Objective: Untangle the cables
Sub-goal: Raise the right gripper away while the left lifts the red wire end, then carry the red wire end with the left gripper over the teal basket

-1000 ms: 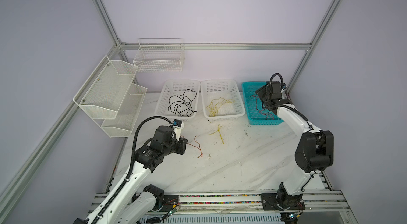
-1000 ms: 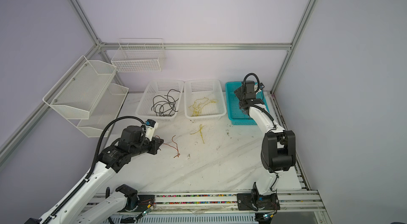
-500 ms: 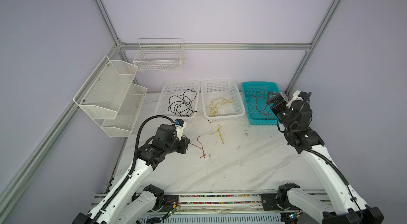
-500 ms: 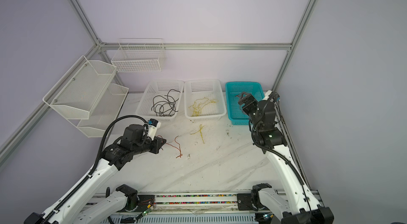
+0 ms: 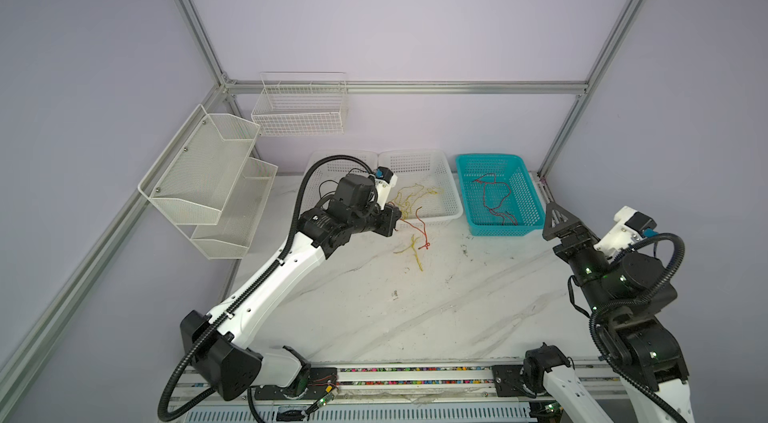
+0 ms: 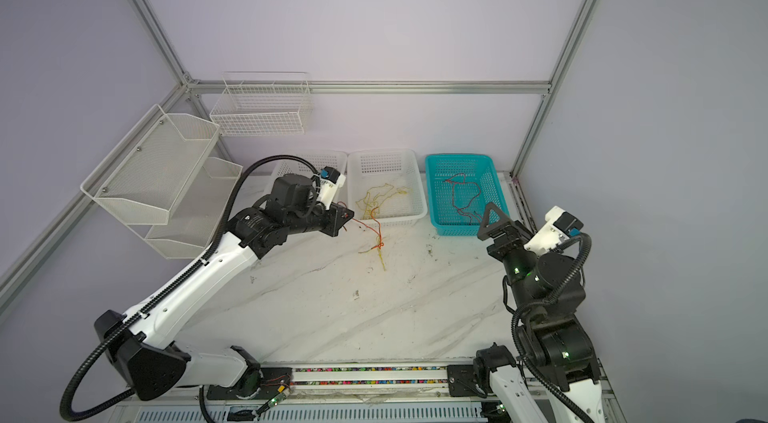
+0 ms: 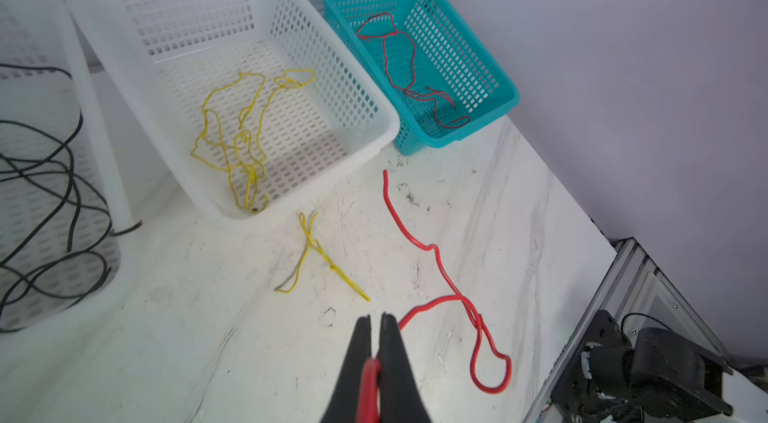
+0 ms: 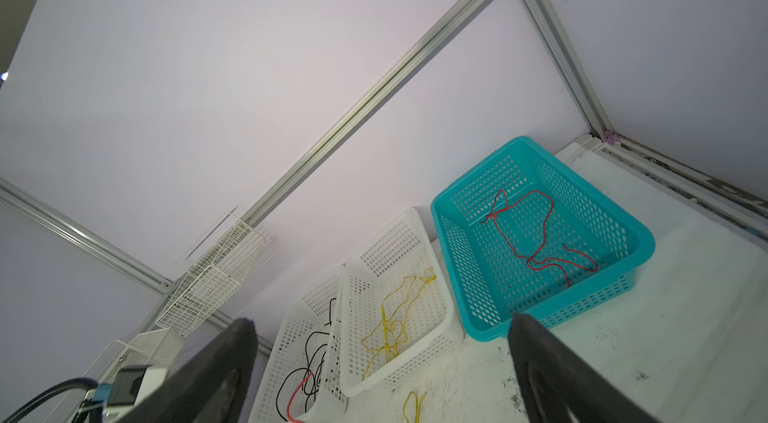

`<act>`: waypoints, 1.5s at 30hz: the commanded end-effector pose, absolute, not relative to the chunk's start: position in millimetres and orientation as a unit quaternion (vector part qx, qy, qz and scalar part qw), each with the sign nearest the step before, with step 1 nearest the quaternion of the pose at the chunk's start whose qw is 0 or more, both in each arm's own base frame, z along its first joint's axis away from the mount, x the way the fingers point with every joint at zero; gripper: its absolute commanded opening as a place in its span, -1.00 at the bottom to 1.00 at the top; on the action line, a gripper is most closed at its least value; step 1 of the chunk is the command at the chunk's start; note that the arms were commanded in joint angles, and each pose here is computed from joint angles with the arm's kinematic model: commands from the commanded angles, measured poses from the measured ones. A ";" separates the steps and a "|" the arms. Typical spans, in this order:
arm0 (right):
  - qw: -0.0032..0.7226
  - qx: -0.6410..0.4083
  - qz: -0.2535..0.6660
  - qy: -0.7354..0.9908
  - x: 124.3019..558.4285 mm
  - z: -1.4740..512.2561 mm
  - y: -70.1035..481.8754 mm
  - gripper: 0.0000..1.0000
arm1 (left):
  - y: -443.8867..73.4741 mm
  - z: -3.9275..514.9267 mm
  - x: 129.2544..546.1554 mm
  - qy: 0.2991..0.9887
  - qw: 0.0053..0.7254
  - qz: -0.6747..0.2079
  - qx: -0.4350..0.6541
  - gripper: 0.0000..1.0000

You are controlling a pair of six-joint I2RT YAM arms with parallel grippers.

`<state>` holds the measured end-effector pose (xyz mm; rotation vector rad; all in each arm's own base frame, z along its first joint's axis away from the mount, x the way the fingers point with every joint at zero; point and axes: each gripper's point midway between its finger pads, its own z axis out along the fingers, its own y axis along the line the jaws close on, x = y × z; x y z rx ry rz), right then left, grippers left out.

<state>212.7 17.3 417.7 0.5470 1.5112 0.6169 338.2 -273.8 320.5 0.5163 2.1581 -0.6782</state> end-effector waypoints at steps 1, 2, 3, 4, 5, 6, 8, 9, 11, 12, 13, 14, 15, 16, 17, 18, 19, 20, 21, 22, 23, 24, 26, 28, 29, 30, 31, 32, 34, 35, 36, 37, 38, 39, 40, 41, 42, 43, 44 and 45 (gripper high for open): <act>0.636 0.241 0.250 0.690 196.8 401.7 12.6 0.95 | -300.2 365.1 360.3 0.824 0.447 -0.269 0.221 -1.00; 0.637 0.241 0.254 0.687 191.1 402.1 11.8 0.95 | -308.6 369.2 368.2 0.822 0.451 -0.270 0.221 -1.00; 0.638 0.240 0.260 0.684 185.5 402.2 11.6 0.95 | -317.1 372.3 376.1 0.819 0.454 -0.272 0.220 -1.00; 0.638 0.242 0.263 0.682 180.8 401.7 10.8 0.95 | -324.3 373.1 383.5 0.818 0.454 -0.275 0.220 -1.00; 0.639 0.243 0.269 0.678 174.7 401.8 10.0 0.95 | -333.4 375.3 391.9 0.816 0.458 -0.277 0.219 -1.00; 0.640 0.240 0.275 0.676 169.3 402.2 10.6 0.94 | -342.4 374.3 400.3 0.815 0.458 -0.279 0.218 -1.00; 0.641 0.242 0.277 0.674 159.7 400.1 8.1 0.95 | -359.0 377.7 416.4 0.810 0.466 -0.286 0.213 -1.00; 0.642 0.238 0.281 0.672 154.5 399.4 8.4 0.95 | -369.2 376.0 425.8 0.808 0.467 -0.292 0.208 -1.00; 0.651 0.238 0.283 0.663 142.8 400.9 4.2 0.95 | -387.8 375.2 440.8 0.802 0.473 -0.306 0.200 -1.00; 0.656 0.237 0.286 0.657 137.4 402.2 3.2 0.95 | -396.7 373.7 448.8 0.799 0.474 -0.316 0.193 -1.00; 0.659 0.232 0.288 0.654 133.3 403.5 3.0 0.95 | -404.2 374.2 455.6 0.795 0.476 -0.327 0.187 -1.00; 0.665 0.234 0.286 0.650 128.3 405.3 0.0 0.95 | -414.2 370.1 463.6 0.792 0.476 -0.337 0.179 -1.00; 0.671 0.237 0.284 0.643 122.2 407.4 -3.5 0.95 | -423.2 367.6 471.3 0.787 0.478 -0.350 0.171 -1.00; 0.676 0.235 0.285 0.637 117.7 409.3 -4.9 0.95 | -430.8 366.0 476.9 0.782 0.479 -0.363 0.165 -1.00; 0.682 0.233 0.287 0.630 112.5 411.7 -6.4 0.95 | -438.7 365.4 482.6 0.775 0.483 -0.377 0.158 -1.00; 0.686 0.234 0.289 0.625 108.3 412.9 -8.1 0.95 | -447.0 360.1 488.9 0.769 0.485 -0.386 0.154 -1.00; 0.688 0.233 0.293 0.622 105.2 414.0 -8.1 0.95 | -452.4 356.6 494.1 0.764 0.488 -0.395 0.149 -1.00; 0.691 0.227 0.297 0.618 102.2 416.3 -7.1 0.95 | -458.1 350.9 501.0 0.759 0.492 -0.403 0.141 -1.00; 0.693 0.224 0.299 0.617 99.8 417.4 -6.7 0.95 | -462.9 345.7 507.4 0.753 0.496 -0.411 0.134 -1.00; 0.694 0.224 0.299 0.615 98.0 418.4 -7.4 0.95 | -466.9 341.5 512.0 0.749 0.498 -0.418 0.129 -1.00; 0.697 0.220 0.301 0.613 95.8 420.5 -6.9 0.95 | -472.6 336.0 516.3 0.745 0.501 -0.423 0.125 -1.00; 0.700 0.217 0.302 0.610 93.5 422.8 -7.1 0.95 | -477.6 330.7 520.4 0.741 0.504 -0.427 0.122 -1.00; 0.704 0.214 0.304 0.605 89.3 426.0 -7.4 0.95 | -487.9 323.0 524.8 0.733 0.510 -0.433 0.120 -1.00; 0.706 0.209 0.307 0.602 85.7 427.9 -6.9 0.95 | -497.7 315.9 526.4 0.727 0.518 -0.434 0.121 -1.00; 0.709 0.207 0.308 0.600 83.3 429.5 -7.3 0.95 | -502.7 312.1 525.9 0.725 0.521 -0.432 0.124 -1.00; 0.710 0.207 0.307 0.599 82.2 429.9 -7.8 0.95 | -506.5 307.5 525.8 0.725 0.525 -0.429 0.125 -1.00; 0.712 0.204 0.306 0.598 80.7 431.1 -8.0 0.95 | -508.8 303.6 525.5 0.725 0.527 -0.424 0.127 -1.00; 0.714 0.203 0.304 0.597 79.8 431.7 -8.3 0.95 | -511.0 298.9 525.4 0.727 0.528 -0.420 0.129 -1.00; 0.716 0.201 0.303 0.596 77.9 433.1 -9.0 0.95 | -513.4 290.4 525.5 0.732 0.525 -0.414 0.131 -0.92; 0.716 0.200 0.304 0.596 77.6 433.0 -8.4 0.95 | -514.5 287.5 525.1 0.734 0.523 -0.414 0.133 -0.87; 0.716 0.199 0.303 0.596 77.6 433.1 -8.4 0.95 | -514.4 285.3 525.4 0.735 0.522 -0.411 0.134 -0.83; 0.717 0.199 0.305 0.595 77.0 433.7 -8.2 0.95 | -515.5 285.0 524.2 0.736 0.522 -0.409 0.137 -0.78; 0.717 0.198 0.306 0.595 76.7 433.5 -7.9 0.95 | -516.3 284.9 523.1 0.736 0.522 -0.408 0.139 -0.71; 0.716 0.197 0.305 0.596 77.3 432.7 -7.6 0.95 | -516.6 286.0 522.6 0.735 0.523 -0.408 0.140 -0.67; 0.716 0.196 0.306 0.596 77.1 432.4 -7.3 0.95 | -517.0 288.2 521.4 0.734 0.523 -0.410 0.140 -0.62; 0.716 0.196 0.307 0.596 77.2 432.5 -7.0 0.95 | -517.1 290.7 520.7 0.732 0.525 -0.410 0.141 -0.57; 0.716 0.196 0.307 0.596 77.6 432.1 -6.9 0.95 | -517.3 293.1 519.6 0.731 0.527 -0.411 0.143 -0.52; 0.716 0.196 0.307 0.596 77.6 432.3 -6.9 0.95 | -517.9 296.7 517.6 0.729 0.529 -0.411 0.145 -0.46; 0.715 0.196 0.307 0.597 78.4 431.6 -6.4 0.95 | -517.3 299.8 516.9 0.727 0.531 -0.409 0.147 -0.39; 0.715 0.196 0.307 0.596 78.4 431.7 -6.5 0.95 | -518.1 303.0 514.5 0.726 0.533 -0.409 0.150 -0.33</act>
